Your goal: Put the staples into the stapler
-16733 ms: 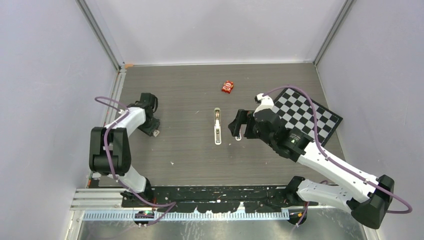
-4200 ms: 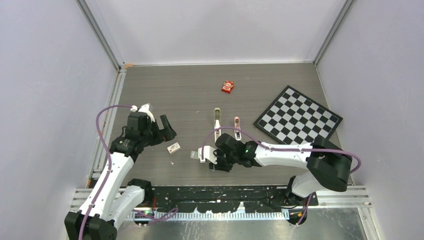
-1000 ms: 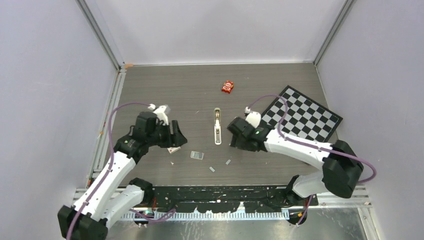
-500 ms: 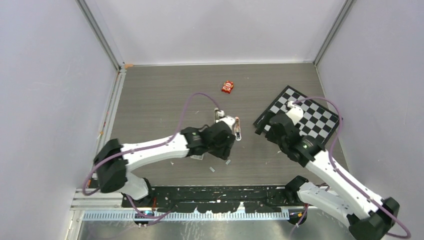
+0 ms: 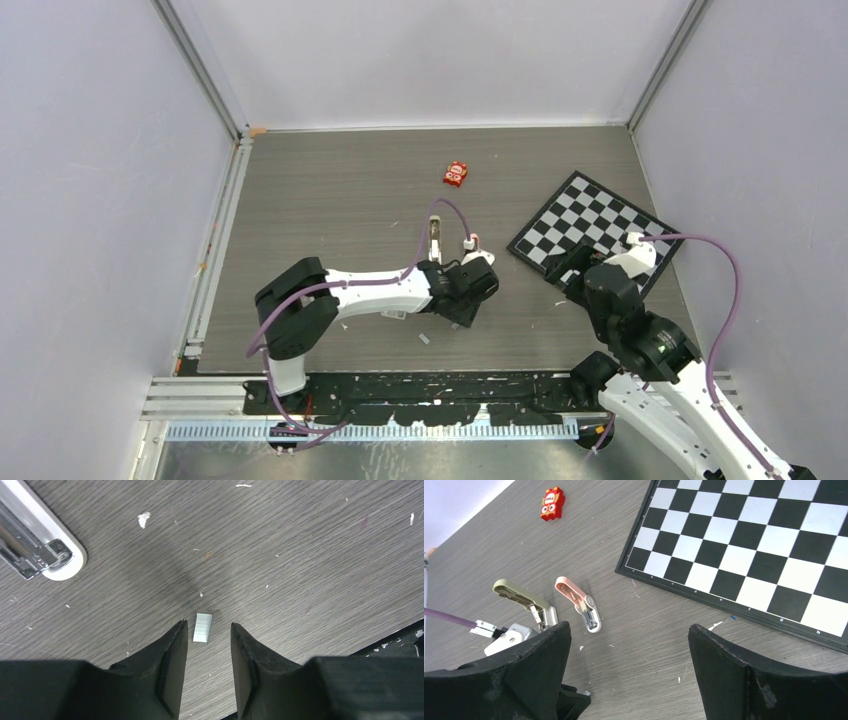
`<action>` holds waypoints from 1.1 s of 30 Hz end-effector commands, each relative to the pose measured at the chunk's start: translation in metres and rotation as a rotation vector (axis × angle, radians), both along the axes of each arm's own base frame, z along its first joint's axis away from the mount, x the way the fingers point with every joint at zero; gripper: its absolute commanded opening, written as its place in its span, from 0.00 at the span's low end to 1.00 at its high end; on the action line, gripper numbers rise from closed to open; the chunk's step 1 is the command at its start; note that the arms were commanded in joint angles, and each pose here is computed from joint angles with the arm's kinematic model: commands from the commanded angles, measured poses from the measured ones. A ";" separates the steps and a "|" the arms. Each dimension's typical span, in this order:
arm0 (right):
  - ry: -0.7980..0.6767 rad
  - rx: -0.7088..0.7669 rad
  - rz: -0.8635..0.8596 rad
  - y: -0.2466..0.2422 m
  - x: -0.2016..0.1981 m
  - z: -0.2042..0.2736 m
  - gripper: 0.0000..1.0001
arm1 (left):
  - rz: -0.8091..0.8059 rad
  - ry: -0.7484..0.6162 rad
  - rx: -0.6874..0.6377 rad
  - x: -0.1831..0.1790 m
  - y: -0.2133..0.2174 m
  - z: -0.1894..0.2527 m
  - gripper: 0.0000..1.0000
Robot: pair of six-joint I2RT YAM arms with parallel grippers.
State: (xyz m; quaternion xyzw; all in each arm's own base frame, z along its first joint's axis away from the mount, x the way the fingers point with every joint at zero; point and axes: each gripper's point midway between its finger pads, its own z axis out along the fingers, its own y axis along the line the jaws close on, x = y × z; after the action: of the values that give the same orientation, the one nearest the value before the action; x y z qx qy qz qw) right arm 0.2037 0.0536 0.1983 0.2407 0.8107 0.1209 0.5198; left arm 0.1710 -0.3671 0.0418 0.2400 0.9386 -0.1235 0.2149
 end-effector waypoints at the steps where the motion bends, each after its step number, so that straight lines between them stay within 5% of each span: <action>1: -0.009 -0.006 -0.057 -0.011 -0.002 -0.002 0.91 | 0.011 -0.036 -0.034 0.006 -0.018 0.007 0.38; 33: 0.040 0.005 0.058 0.015 0.004 -0.020 0.90 | 0.013 -0.034 0.045 0.003 -0.002 -0.010 0.14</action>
State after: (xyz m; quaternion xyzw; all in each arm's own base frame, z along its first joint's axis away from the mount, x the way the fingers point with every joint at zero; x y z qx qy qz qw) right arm 0.1994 0.0553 0.1741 0.2353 0.8311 0.1068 0.4925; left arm 0.1731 -0.3655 0.0227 0.2476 0.9397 -0.0891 0.2182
